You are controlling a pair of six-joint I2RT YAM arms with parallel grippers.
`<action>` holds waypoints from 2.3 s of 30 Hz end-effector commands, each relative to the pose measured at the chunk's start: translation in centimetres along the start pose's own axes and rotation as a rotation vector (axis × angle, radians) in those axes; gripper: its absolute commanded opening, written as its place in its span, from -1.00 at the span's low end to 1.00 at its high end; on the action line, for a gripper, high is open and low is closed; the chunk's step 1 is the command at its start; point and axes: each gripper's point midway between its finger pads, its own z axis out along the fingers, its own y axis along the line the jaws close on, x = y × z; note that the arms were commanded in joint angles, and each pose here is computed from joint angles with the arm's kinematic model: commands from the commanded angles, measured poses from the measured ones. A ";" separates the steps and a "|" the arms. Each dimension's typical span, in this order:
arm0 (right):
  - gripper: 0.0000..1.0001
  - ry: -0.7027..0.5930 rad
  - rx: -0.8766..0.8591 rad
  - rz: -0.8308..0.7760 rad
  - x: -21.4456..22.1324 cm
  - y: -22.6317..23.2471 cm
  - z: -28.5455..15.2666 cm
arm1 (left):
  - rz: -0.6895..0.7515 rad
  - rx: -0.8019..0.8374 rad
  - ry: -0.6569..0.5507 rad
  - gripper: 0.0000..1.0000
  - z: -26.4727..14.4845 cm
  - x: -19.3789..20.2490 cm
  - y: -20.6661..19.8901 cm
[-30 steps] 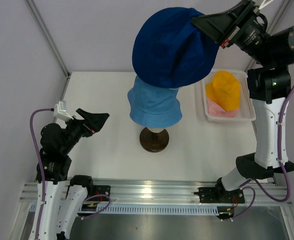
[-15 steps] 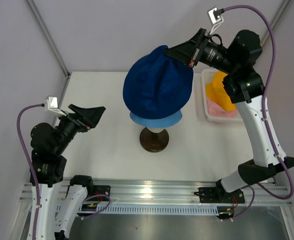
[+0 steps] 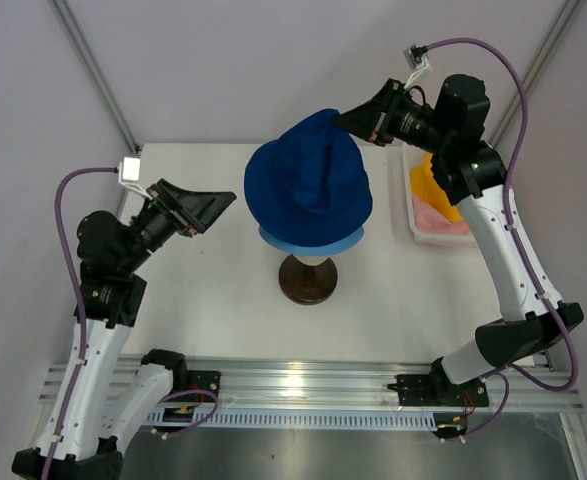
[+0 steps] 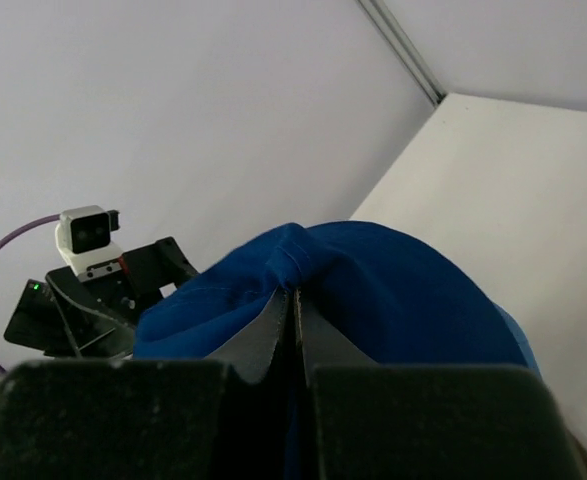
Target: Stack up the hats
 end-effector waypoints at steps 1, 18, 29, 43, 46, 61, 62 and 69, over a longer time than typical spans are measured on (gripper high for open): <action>-1.00 -0.032 0.031 -0.036 -0.3 -1.1 -0.1 | -0.015 0.086 0.001 0.93 0.9 -0.5 -2.7; -0.98 -0.042 0.065 -0.027 0.6 -2.5 -0.6 | -0.166 0.117 -0.007 0.65 3.8 -0.3 -4.6; -0.33 -0.055 0.125 -0.071 0.6 -2.3 -2.4 | -0.189 0.012 0.015 -0.99 5.8 -0.3 -3.5; 0.37 -0.271 0.253 0.193 2.6 -5.9 -12.2 | -0.315 -0.144 -0.070 -0.99 4.1 2.5 2.1; 0.36 -0.254 0.188 0.244 3.5 -6.2 -11.2 | -0.348 -0.147 -0.048 -0.99 4.3 3.5 2.6; 0.30 -0.178 0.162 0.323 8.1 -6.3 -8.4 | -0.394 -0.191 0.047 -0.99 5.1 7.4 4.4; 0.29 -0.181 0.158 0.327 8.3 -6.2 -8.6 | -0.395 -0.190 0.049 -0.99 5.1 7.5 4.4; 0.26 -0.150 0.168 0.355 10.2 -6.2 -8.1 | -0.395 -0.195 0.050 -0.99 5.1 7.8 4.7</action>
